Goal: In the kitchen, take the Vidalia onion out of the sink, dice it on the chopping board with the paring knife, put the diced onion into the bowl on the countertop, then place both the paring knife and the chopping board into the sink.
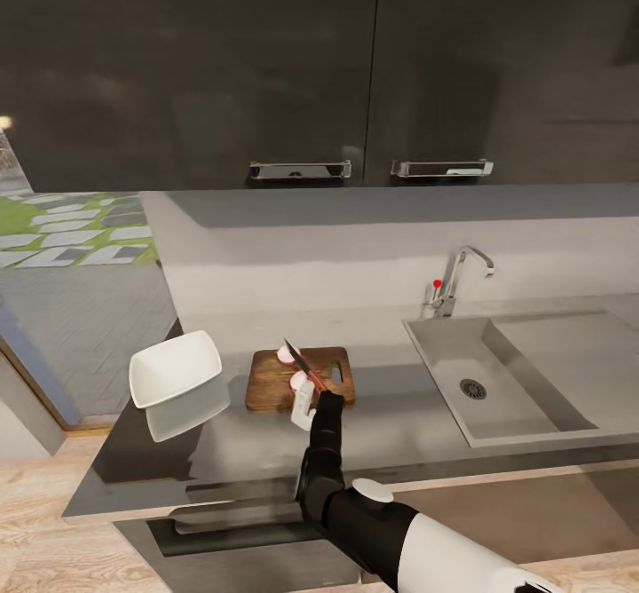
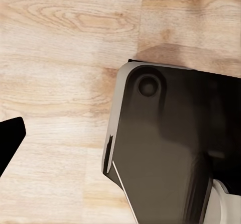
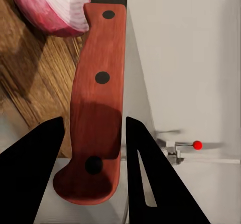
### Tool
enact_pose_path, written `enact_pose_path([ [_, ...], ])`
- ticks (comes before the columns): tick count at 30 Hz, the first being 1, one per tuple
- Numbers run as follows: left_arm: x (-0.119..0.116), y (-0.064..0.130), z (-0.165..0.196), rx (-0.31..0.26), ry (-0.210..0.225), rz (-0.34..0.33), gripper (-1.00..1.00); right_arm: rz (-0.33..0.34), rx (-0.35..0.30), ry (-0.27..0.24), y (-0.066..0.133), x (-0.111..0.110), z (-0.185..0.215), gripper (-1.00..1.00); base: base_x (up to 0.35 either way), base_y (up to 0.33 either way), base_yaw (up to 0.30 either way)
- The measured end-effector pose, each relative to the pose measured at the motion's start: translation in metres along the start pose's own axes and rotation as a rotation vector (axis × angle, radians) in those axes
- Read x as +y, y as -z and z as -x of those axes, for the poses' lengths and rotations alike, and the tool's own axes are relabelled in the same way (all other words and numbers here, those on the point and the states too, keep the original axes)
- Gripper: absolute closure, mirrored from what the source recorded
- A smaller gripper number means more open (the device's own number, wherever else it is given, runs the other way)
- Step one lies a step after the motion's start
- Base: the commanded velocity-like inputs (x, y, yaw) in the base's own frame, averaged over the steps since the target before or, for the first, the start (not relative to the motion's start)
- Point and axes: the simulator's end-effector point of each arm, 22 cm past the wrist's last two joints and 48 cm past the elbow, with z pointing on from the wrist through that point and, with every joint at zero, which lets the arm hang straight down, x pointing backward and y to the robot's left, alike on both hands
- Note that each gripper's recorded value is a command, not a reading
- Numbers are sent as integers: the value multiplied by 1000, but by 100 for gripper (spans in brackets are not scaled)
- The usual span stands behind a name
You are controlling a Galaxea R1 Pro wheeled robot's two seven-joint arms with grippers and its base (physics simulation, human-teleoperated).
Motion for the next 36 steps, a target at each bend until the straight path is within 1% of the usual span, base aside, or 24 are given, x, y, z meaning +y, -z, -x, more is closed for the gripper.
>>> enact_pose_path([
  [3,0,0,0,0,0,0,-100,8,19,22,-3,7,-9,100,0,0,0],
  [4,0,0,0,0,0,0,-100,22,8,32,-9,20,-17,100,0,0,0],
  [16,0,0,0,0,0,0,-100,19,6,33,-9,19,-16,100,0,0,0],
  [18,0,0,0,0,0,0,-100,13,-1,28,-8,16,-13,100,0,0,0],
  [20,0,0,0,0,0,0,-100,3,-23,7,-7,11,-6,100,0,0,0],
  [21,0,0,0,0,0,0,-100,-8,-40,-27,-7,2,1,100,0,0,0],
  [23,0,0,0,0,0,0,-100,-35,-35,-153,-11,-31,6,100,0,0,0],
  [26,0,0,0,0,0,0,-100,-116,40,-462,-26,-117,-22,100,0,0,0],
  [27,0,0,0,0,0,0,-100,-135,55,-545,-29,-140,-33,100,0,0,0],
  [28,0,0,0,0,0,0,-100,-137,62,-598,-31,-151,-40,100,0,0,0],
  [29,0,0,0,0,0,0,-100,-129,71,-662,-34,-164,-50,100,0,0,0],
  [30,0,0,0,0,0,0,-100,-100,77,-729,-38,-171,-60,100,0,0,0],
  [31,0,0,0,1,0,0,-100,-68,79,-775,-41,-173,-67,100,0,0,0],
  [32,0,0,0,1,0,0,-100,-11,83,-830,-47,-171,-77,100,0,0,0],
  [33,0,0,-1,1,0,0,-100,29,88,-861,-51,-167,-86,100,0,-53,0],
  [34,0,0,-1,2,0,1,-100,96,94,-906,-57,-161,-103,100,0,-97,0],
  [36,1,0,-2,5,0,2,-100,154,108,-956,-63,-155,-128,100,0,-190,0],
])
